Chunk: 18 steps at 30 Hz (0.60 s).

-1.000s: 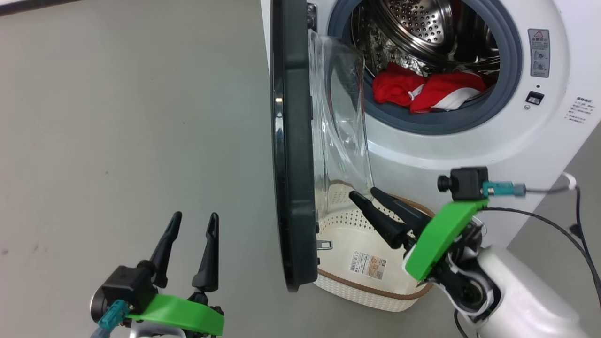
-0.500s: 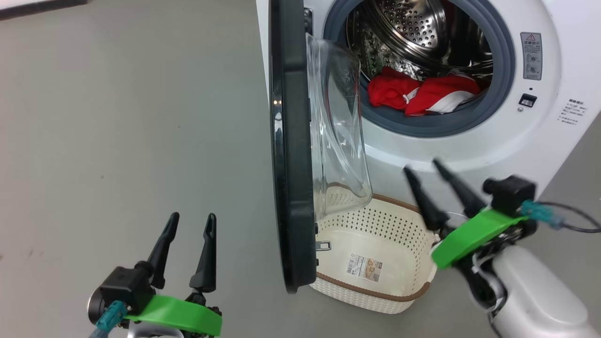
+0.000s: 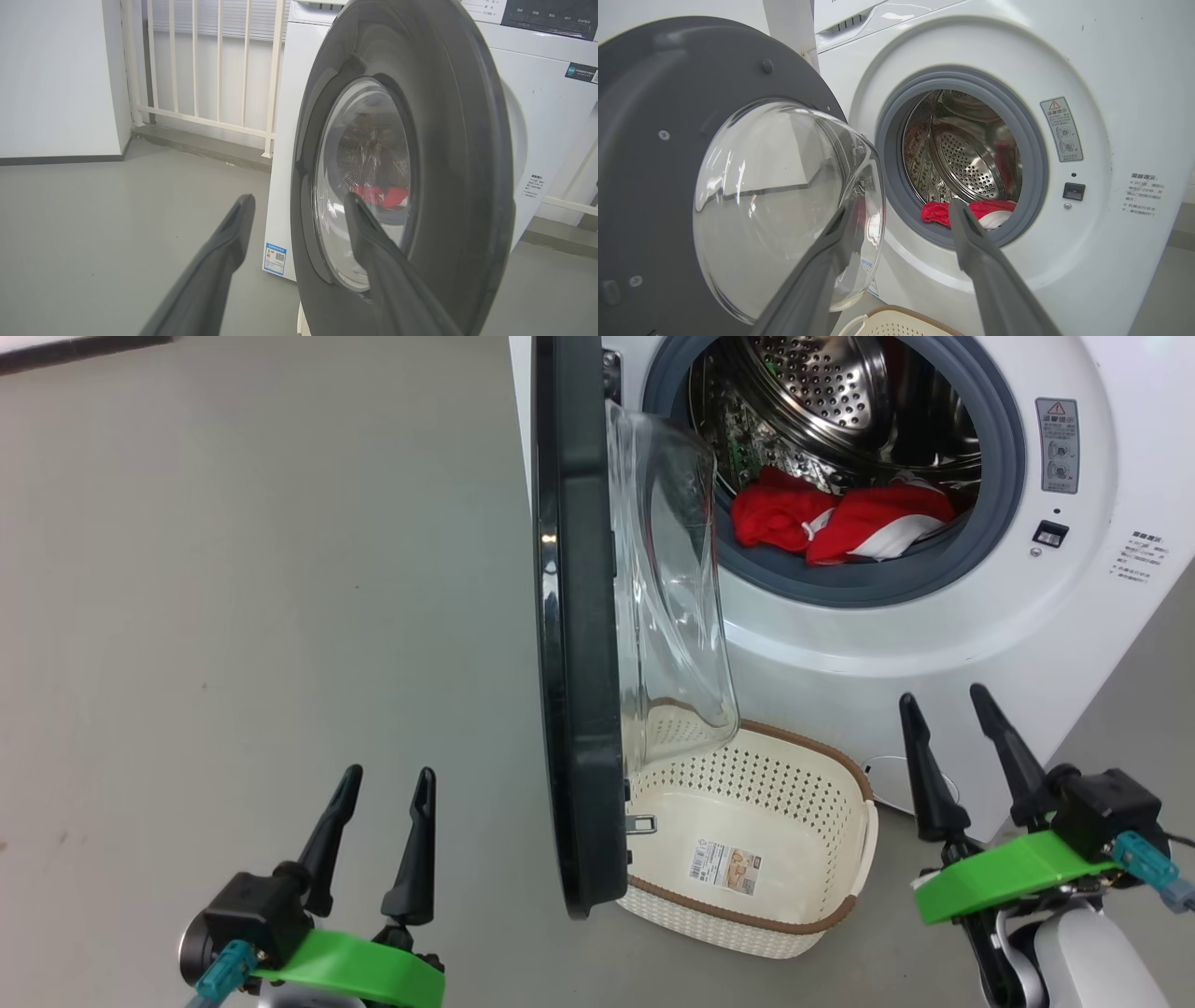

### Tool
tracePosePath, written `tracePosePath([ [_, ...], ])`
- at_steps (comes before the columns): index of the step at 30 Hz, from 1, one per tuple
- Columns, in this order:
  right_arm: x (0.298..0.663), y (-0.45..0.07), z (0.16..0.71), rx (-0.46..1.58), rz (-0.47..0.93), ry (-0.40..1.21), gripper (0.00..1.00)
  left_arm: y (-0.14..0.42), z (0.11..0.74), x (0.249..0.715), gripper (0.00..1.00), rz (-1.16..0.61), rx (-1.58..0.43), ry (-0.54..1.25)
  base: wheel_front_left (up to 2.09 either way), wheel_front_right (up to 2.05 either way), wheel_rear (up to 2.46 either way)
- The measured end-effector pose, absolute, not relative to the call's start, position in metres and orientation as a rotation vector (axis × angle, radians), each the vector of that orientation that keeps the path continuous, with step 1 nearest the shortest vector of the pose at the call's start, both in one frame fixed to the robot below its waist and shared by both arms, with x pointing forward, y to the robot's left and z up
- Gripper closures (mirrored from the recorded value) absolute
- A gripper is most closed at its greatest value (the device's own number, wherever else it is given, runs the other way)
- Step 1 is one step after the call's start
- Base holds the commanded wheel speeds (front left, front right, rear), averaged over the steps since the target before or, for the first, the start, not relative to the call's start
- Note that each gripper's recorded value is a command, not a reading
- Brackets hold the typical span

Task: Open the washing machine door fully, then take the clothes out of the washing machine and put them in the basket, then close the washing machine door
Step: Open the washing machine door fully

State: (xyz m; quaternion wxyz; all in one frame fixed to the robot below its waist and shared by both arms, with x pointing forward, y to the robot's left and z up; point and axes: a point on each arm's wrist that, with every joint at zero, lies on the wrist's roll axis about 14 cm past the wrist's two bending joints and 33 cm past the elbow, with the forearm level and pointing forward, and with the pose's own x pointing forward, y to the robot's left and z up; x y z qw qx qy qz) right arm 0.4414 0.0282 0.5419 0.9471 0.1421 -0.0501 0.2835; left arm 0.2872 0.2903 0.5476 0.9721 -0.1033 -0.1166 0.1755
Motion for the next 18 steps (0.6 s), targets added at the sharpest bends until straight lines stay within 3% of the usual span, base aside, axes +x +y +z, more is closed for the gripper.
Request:
tracePosePath([
  [18,0.4334,0.0340,0.5350,0.313,0.597,-0.074,0.00,0.2908,0.5464,0.2867,0.00,0.355,-0.184,-0.227,0.00,0.00,0.00],
])
